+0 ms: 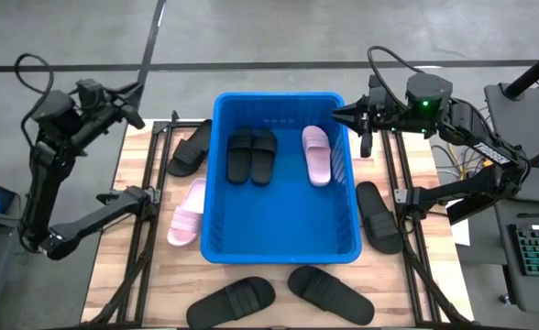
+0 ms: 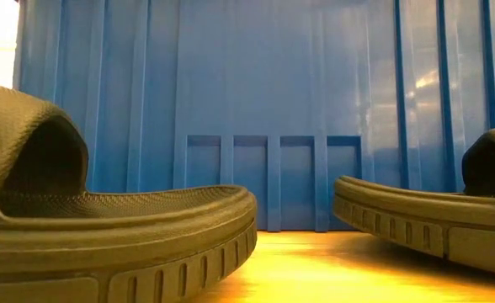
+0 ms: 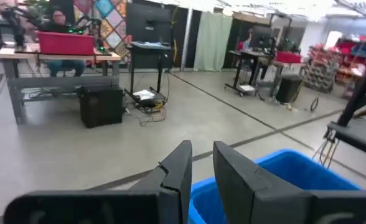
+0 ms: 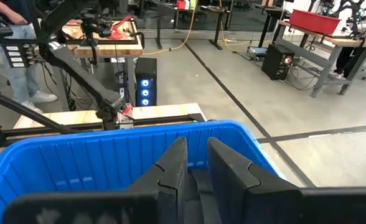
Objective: Pick and place slides into bin
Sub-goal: Put the pink slide into the blue bin
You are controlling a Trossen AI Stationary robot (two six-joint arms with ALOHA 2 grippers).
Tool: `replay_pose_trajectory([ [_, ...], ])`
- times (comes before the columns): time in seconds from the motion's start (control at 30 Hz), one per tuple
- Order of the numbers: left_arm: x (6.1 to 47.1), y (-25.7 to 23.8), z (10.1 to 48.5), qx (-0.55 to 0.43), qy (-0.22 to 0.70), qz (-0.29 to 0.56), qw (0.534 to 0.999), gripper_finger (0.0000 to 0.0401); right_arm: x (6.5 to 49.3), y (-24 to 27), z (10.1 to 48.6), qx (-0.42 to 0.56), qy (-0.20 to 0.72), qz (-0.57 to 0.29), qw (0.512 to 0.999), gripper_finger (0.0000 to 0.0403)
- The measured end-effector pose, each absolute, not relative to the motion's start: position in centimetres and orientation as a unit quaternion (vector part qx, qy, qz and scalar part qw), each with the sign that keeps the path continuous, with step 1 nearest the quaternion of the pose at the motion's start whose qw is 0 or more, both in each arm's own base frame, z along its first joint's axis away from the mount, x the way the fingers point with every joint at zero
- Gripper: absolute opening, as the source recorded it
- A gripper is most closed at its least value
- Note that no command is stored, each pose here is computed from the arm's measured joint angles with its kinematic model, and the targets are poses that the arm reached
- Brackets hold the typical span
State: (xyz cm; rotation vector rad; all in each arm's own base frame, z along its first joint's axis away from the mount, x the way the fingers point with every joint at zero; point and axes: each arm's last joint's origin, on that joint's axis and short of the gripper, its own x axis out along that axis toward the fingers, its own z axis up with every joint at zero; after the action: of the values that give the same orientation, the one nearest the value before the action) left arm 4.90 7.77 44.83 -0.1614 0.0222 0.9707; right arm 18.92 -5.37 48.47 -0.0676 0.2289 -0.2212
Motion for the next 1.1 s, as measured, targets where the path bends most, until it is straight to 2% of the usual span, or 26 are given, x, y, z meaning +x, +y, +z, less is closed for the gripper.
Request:
replay_pose_trajectory([
  [0.13,6.3,9.2,44.9,-0.064,0.018,0.447,0.892,0.0051,19.0,-5.4,48.5,-0.037,0.111,-0.11,0.987,0.0054],
  [0.33,9.8,11.8,44.5,-0.027,0.045,0.489,0.871,0.0051,19.0,-5.5,48.6,-0.049,0.108,-0.134,0.984,0.0054],
  [0.5,12.9,11.8,43.2,-0.005,0.11,0.425,0.898,0.0051,18.9,-5.6,48.6,-0.047,0.108,-0.137,0.984,0.0054],
  [0.63,12.5,9.6,42.6,-0.007,0.163,0.383,0.909,0.0051,18.8,-5.5,48.7,-0.042,0.106,-0.137,0.984,0.0054],
  [0.77,10.6,7.7,41.4,-0.076,0.213,0.348,0.91,0.0051,18.6,-5.5,48.6,-0.041,0.114,-0.137,0.983,0.0054],
  [0.9,9.1,5.7,40.4,-0.172,0.24,0.236,0.926,0.0051,18.6,-5.5,48.5,-0.047,0.117,-0.136,0.983,0.0054],
  [1.1,8.3,5.0,37.3,-0.269,0.34,0.223,0.873,0.0051,18.6,-5.5,48.5,-0.068,0.121,-0.133,0.981,0.0054],
])
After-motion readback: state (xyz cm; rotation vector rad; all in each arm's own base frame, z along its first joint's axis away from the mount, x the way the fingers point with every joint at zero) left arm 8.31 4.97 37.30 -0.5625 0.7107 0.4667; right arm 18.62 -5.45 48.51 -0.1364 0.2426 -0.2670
